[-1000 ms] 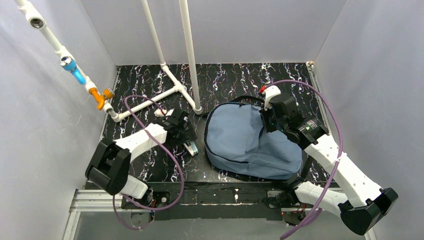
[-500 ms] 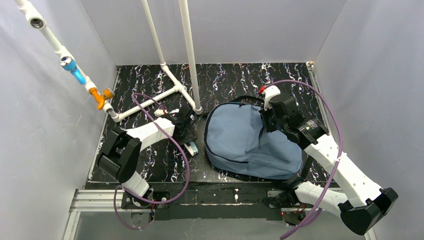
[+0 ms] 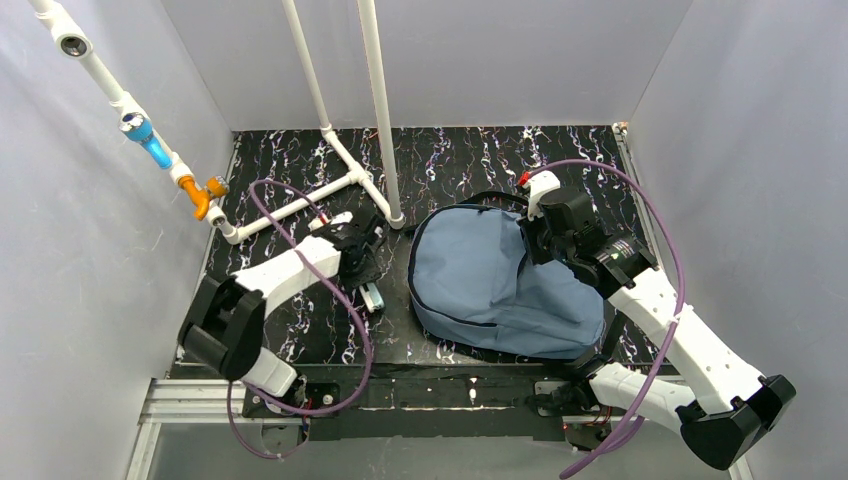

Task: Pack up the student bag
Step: Pick up the stationery from the center of the board, then place the stationery in the student bag.

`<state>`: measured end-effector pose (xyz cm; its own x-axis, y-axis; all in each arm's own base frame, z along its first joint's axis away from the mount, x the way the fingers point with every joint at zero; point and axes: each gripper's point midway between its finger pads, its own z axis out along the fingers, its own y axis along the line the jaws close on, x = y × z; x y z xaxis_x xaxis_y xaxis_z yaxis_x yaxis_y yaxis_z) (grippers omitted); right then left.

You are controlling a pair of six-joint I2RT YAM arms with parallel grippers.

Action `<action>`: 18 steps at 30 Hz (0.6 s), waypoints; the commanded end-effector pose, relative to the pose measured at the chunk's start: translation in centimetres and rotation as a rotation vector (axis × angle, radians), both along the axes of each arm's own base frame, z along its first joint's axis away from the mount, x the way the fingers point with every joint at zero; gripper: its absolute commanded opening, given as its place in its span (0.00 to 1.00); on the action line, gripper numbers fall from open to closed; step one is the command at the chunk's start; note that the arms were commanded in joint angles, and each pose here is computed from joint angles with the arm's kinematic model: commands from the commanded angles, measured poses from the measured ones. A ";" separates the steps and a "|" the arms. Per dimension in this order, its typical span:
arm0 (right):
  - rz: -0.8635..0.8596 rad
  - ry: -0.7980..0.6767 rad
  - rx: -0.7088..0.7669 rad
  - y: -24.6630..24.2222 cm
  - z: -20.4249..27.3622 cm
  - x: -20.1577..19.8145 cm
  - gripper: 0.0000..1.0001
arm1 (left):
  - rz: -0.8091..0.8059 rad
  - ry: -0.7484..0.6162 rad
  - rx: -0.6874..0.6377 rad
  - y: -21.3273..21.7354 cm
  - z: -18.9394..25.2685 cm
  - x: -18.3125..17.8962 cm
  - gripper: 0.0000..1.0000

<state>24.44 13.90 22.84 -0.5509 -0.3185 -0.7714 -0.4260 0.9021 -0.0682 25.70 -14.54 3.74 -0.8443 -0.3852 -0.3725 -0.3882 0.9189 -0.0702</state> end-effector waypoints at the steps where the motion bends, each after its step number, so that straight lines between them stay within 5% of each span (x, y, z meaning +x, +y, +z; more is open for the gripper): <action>1: 0.021 -0.141 0.103 1.2 4.8 1.2 0.01 | -0.062 -0.114 -0.063 0.4 5.5 -0.8 0.13; 8: 0.050 -0.125 0.135 2.1 4.4 1.1 0.01 | -0.407 -0.463 -0.664 -10.6 18.8 -1.0 0.15; 12: 0.061 -0.119 0.176 2.8 4.8 1.0 0.01 | -0.555 -0.549 -0.706 -15.7 22.1 -0.8 0.14; 18: 0.051 -0.093 0.249 3.5 5.3 0.5 0.01 | -0.538 -0.708 -0.686 -22.2 24.1 1.8 0.09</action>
